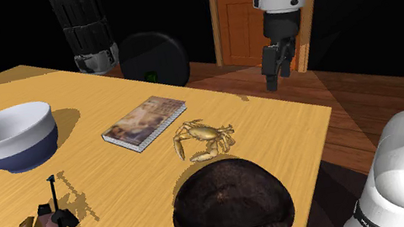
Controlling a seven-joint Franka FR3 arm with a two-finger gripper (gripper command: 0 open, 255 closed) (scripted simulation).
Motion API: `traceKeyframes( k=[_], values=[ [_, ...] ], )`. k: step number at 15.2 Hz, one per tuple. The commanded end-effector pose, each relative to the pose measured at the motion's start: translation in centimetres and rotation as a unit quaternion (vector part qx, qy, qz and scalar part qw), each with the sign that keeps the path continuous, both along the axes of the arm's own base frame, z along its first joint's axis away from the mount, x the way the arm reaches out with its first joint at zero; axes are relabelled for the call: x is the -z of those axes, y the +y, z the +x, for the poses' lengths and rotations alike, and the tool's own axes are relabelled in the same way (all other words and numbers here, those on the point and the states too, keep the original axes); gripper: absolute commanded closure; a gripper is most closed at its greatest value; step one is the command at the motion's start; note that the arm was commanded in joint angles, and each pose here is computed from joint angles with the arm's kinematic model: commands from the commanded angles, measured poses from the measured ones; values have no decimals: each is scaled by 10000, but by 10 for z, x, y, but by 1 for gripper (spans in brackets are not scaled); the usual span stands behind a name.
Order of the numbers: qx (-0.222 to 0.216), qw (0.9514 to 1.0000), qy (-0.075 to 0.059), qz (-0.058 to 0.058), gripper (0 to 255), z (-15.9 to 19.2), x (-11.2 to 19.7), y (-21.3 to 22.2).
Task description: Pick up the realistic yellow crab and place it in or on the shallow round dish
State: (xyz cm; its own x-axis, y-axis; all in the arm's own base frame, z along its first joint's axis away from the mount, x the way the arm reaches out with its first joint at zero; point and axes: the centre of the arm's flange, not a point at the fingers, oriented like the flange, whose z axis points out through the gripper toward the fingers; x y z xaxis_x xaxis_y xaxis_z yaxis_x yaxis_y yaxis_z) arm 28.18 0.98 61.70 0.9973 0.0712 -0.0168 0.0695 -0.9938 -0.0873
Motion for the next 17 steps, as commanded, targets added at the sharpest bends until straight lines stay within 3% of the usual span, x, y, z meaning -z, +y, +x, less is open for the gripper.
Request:
traceKeyframes(
  k=[1,5,9,13,17],
  values=[
    [0,10000,0,0,0,0,0,0],
    [-478,9982,70,-362,0,41,0,48],
    [-954,9927,139,-722,0,78,4,99],
    [-1426,9836,207,-1080,0,109,12,154],
    [-1893,9710,275,-1434,0,135,24,210]
  ],
)
